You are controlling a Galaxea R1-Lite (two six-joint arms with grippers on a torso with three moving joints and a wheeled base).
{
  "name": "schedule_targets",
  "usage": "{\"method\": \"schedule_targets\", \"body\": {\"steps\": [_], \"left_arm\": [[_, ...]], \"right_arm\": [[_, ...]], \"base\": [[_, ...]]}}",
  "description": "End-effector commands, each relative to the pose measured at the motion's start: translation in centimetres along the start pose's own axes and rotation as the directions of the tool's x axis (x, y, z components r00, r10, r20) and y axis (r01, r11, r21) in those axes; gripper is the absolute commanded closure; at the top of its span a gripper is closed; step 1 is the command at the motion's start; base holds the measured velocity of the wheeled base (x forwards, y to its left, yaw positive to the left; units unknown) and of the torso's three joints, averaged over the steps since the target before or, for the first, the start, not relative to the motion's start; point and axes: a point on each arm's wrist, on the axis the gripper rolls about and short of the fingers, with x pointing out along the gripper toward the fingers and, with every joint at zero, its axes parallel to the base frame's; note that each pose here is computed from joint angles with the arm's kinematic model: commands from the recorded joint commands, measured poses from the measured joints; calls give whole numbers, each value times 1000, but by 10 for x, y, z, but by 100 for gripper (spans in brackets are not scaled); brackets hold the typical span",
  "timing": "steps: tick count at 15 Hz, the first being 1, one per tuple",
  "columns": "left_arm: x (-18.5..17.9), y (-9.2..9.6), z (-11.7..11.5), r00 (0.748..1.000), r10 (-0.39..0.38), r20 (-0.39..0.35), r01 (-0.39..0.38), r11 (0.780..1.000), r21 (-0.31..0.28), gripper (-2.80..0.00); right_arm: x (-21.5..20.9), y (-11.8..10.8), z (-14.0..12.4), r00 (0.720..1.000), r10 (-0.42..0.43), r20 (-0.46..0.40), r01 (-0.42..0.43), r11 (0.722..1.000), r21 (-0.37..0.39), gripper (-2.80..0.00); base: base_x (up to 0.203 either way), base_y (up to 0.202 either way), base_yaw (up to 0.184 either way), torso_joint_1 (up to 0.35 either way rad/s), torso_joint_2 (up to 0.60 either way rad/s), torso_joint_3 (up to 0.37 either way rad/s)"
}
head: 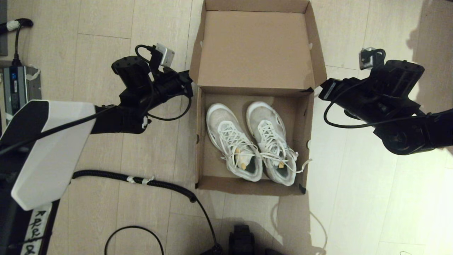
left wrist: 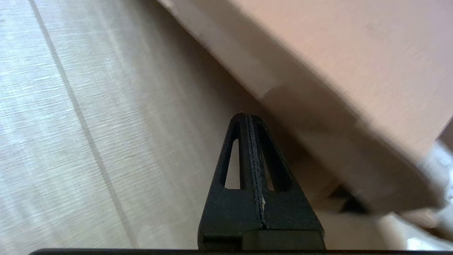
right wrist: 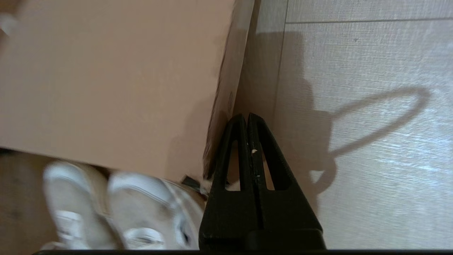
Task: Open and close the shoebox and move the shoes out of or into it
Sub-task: Close the shoe box
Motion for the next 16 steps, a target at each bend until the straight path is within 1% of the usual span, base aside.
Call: {"method": "schedule_targets", "body": {"steps": [1,2,3,4,5,6,7,8,10,11,12,14,15,16], "left_arm": [[0,0,4,1000,-3,10,3,1000,-3,0],[1,-1,4,1000,-4,11,4,1000,-8,0],[1,-2,4,1000,-6,11,6,1000,-23,0],[1,-3,4,1000,-6,12,7,999,-42,0],[1,-3,4,1000,-3,12,4,998,-60,0],[2,-3,1,1000,9,6,-8,997,-71,0],[2,-3,-2,1000,17,0,-17,997,-74,0],[2,-3,-3,1000,17,-2,-17,997,-75,0],[2,-2,-6,1000,19,-7,-19,997,-78,0],[1,-1,-6,1000,18,-8,-19,997,-79,0],[0,0,-6,1000,12,-12,-13,996,-83,0],[-2,3,-6,1000,-15,-10,14,996,-89,0],[-2,3,-6,1000,-20,-12,19,996,-90,0],[-2,3,-7,1000,-19,-12,18,995,-94,0]], "right_arm": [[-3,3,10,999,34,22,-35,997,69,0],[-5,5,15,998,60,29,-63,990,130,0],[-7,3,18,997,75,30,-79,985,154,0],[-8,0,18,996,88,27,-91,984,155,0],[-9,-3,17,993,118,23,-120,980,159,0],[-10,-7,13,991,135,10,-134,975,175,0],[-8,-9,7,991,135,-2,-132,977,170,0],[-7,-13,3,992,126,-14,-124,984,128,0],[-5,-22,-12,993,97,-68,-98,995,-15,0],[-4,-26,-16,991,85,-99,-88,996,-25,0],[-3,-26,-15,989,100,-109,-103,994,-25,0],[0,-27,-14,973,194,-127,-198,980,-19,0],[2,-31,-11,965,230,-126,-235,972,-24,0],[4,-33,-11,962,243,-124,-248,968,-27,0]], "base": [[0,0,0,0,0,0],[0,0,0,0,0,0],[0,0,0,0,0,0],[0,0,0,0,0,0],[0,0,0,0,0,0],[0,0,0,0,0,0],[0,0,0,0,0,0],[0,0,0,0,0,0],[0,0,0,0,0,0],[0,0,0,0,0,0],[0,0,0,0,0,0],[0,0,0,0,0,0],[0,0,0,0,0,0],[0,0,0,0,0,0]]}}
